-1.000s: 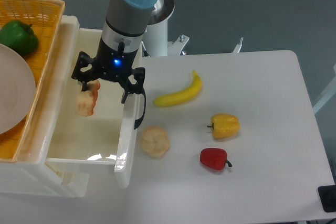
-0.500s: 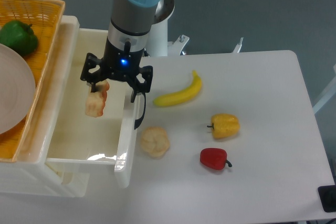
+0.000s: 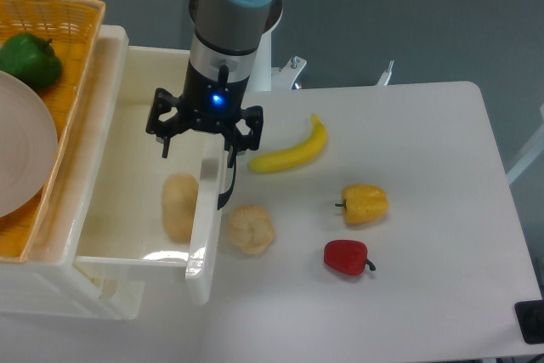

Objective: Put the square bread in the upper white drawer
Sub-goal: 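Raise the open gripper up out of the drawer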

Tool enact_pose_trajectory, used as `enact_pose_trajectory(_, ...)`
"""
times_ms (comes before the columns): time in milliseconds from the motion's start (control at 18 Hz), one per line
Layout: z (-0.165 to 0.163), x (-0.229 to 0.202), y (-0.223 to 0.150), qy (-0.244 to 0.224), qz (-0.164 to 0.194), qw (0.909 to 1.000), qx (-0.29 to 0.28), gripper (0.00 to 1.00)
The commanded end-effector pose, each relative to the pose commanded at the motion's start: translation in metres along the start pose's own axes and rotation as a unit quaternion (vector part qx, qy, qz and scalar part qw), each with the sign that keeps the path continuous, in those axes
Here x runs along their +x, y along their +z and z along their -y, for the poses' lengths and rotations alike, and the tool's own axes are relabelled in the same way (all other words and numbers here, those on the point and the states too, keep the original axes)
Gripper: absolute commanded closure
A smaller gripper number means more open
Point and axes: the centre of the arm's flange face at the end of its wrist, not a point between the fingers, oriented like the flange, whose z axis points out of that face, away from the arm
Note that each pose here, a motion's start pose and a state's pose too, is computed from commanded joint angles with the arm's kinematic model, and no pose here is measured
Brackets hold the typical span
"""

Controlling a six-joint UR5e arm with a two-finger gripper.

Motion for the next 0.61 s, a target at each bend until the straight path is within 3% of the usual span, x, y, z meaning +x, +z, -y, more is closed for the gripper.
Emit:
enact_pose_trajectory(333, 0.002, -0.020, -0.022, 0.006, 0.014, 0.9997, 0.020, 0.00)
enact_pose_trajectory(611, -0.006, -0.052, -0.039, 0.052, 0.070, 0.9961, 0.011, 0.00)
